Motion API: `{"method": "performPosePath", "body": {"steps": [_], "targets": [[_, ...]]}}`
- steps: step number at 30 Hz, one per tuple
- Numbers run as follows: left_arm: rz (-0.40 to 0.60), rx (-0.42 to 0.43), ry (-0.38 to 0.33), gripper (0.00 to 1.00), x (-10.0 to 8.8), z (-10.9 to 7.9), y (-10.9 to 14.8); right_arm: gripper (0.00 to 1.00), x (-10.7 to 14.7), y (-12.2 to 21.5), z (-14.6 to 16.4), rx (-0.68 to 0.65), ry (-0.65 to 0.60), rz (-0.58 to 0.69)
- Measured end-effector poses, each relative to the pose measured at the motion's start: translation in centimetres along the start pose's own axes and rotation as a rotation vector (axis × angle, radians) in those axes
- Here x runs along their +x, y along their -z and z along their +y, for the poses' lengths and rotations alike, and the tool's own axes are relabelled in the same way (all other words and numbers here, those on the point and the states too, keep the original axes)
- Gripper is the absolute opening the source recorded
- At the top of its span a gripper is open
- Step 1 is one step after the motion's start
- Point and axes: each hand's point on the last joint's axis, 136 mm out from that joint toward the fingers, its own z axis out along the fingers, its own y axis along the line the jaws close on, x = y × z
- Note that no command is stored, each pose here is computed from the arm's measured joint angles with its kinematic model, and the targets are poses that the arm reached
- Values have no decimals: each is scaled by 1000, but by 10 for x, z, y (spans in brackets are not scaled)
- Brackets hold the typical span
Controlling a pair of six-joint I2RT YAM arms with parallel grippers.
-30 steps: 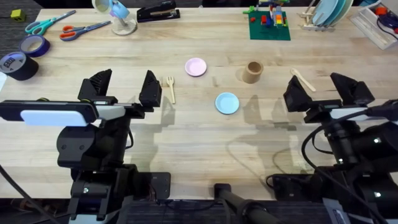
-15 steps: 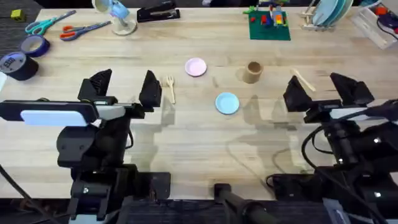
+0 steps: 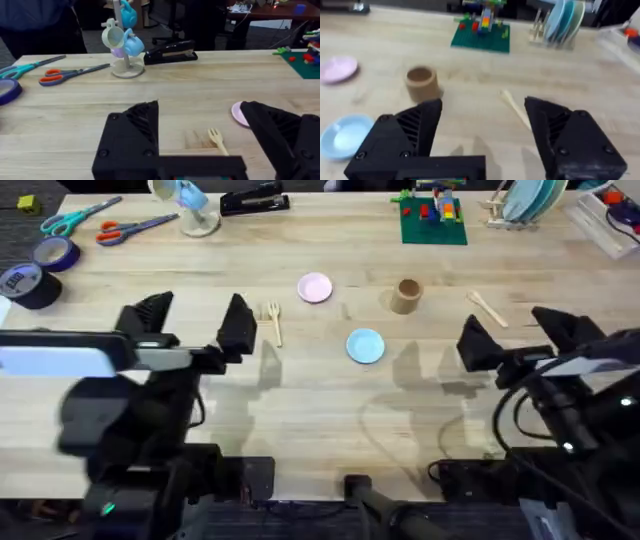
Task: Pick up a utensil and set it on the pink plate, then put the other utensil in the container.
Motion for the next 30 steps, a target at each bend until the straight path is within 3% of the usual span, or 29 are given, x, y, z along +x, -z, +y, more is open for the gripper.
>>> {"method": "performPosePath", "body": {"steps": [6,12,20,30], "targets": [[30,0,-3,993,-42,0,30,993,-14,29,0,-10,8,100],[152,0,-2,993,-71,0,45,994,-44,44,-3,-16,0,166],[402,2,-2,993,-109,0,36,994,-89,39,-7,-29,-8,303],[682,3,1,993,-145,0,10,994,-108,22,-10,-56,-17,578]]}}
